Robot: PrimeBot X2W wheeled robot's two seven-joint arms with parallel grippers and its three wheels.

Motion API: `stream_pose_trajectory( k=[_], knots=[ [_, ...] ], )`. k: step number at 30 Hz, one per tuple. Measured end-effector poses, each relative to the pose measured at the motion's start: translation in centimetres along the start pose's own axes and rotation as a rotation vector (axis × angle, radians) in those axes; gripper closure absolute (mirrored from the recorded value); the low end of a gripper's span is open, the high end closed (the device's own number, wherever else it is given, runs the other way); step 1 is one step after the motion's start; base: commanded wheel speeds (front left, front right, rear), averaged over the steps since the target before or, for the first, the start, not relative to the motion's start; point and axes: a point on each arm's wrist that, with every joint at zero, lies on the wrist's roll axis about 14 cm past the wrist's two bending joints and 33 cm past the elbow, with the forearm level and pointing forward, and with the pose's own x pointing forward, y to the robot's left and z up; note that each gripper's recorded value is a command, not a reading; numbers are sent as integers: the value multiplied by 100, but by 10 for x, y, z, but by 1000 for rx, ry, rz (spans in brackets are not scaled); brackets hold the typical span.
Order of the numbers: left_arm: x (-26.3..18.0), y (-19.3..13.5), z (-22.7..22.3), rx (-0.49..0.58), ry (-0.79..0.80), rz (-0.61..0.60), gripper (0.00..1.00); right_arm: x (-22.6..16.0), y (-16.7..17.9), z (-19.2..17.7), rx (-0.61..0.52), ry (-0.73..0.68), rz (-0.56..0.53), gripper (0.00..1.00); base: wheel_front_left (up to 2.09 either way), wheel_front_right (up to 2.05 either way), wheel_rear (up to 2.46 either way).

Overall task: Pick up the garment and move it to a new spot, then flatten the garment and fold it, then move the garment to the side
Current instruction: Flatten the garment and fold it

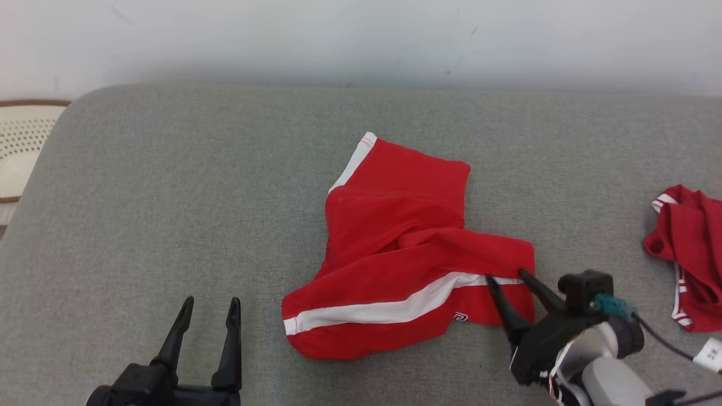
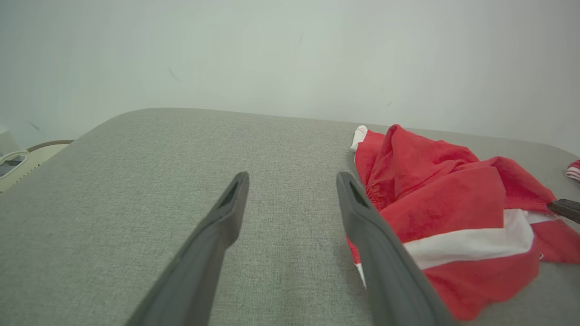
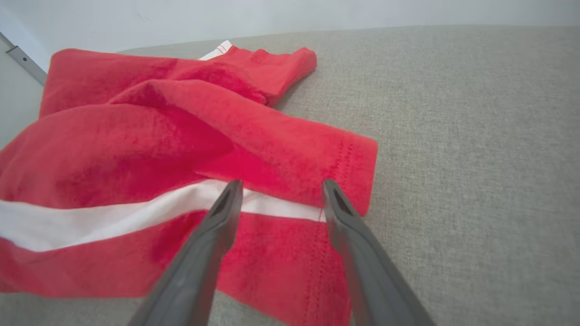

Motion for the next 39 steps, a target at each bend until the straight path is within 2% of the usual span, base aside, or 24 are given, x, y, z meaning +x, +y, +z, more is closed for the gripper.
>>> stream_pose_trajectory(
  k=[1, 8, 21, 22, 24, 30, 39],
  knots=[
    [1, 1, 0, 1, -3, 4, 0, 4, -3, 0, -3, 4, -2, 100, 0, 0, 0],
    [7, 5, -8, -4, 12, 19, 0, 25, -22, -3, -5, 48, -6, 100, 0, 0, 0],
    [14, 3, -23, -20, 44, 22, 0, 77, -45, 33, -37, 4, -4, 100, 0, 0, 0],
    [14, 3, -24, -21, 44, 23, 0, 80, -46, 32, -40, 14, -3, 71, 0, 0, 0],
    [15, 4, -25, -23, 47, 23, 0, 85, -48, 30, -31, 24, -7, 0, 0, 0, 0],
    [15, 7, -27, -23, 50, 36, 0, 84, -62, 39, 4, -24, -39, 0, 0, 0, 0],
    [18, 2, -19, -20, 27, 11, 0, 42, -102, 40, 32, -98, -152, 0, 0, 0, 0]
  ],
)
